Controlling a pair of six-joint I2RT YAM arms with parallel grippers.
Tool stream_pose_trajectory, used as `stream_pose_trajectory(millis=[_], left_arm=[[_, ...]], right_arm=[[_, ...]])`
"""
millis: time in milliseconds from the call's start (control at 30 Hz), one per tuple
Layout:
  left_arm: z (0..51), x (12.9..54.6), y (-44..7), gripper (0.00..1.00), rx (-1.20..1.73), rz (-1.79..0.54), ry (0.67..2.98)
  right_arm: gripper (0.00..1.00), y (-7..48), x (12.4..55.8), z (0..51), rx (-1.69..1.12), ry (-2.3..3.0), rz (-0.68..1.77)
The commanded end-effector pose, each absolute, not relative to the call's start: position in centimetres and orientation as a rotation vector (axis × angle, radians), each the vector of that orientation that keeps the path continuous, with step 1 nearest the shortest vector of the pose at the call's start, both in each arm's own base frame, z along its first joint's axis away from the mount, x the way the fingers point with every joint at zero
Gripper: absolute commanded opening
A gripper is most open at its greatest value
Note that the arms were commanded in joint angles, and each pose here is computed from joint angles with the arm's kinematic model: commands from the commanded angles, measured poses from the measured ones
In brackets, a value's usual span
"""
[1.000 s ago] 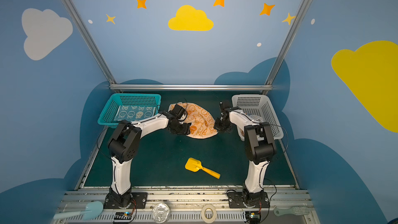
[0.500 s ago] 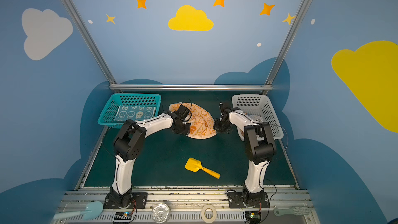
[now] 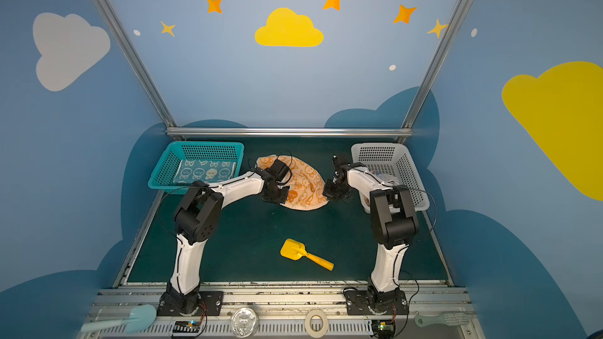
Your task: Fold and stack the towels
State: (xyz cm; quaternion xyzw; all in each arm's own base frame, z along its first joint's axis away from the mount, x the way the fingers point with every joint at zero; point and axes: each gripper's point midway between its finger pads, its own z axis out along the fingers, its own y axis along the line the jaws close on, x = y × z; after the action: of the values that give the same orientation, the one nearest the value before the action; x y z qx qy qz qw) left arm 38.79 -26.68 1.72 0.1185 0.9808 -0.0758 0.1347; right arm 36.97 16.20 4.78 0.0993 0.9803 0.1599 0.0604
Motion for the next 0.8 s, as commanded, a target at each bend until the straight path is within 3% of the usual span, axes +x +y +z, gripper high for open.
stream_pose_trajectory(millis=[0,133,300,567,767], left_arm=[[-2.3,35.4,-26.5,0.03,0.38,-0.223,2.964],[0.9,36.5,-26.5,0.03,0.364,-0.241,2.898],[9.6,39.5,-26.1,0.03,0.217,-0.466,2.747],[24.9,46.3,-21.5,0.03,-0.012,-0.624,2.429],[35.7,48.4,-18.9,0.03,-0.027,-0.631,2.251]], right_arm=[[0.0,16.3,37.1,6.4,0.278,2.938,0.51],[0.0,16.4,37.3,7.9,0.26,2.924,0.522],[0.0,16.7,37.8,12.6,0.213,2.847,0.555],[0.0,17.2,41.3,25.4,0.107,2.611,0.625],[0.0,18.1,43.6,34.2,0.001,2.367,0.695]])
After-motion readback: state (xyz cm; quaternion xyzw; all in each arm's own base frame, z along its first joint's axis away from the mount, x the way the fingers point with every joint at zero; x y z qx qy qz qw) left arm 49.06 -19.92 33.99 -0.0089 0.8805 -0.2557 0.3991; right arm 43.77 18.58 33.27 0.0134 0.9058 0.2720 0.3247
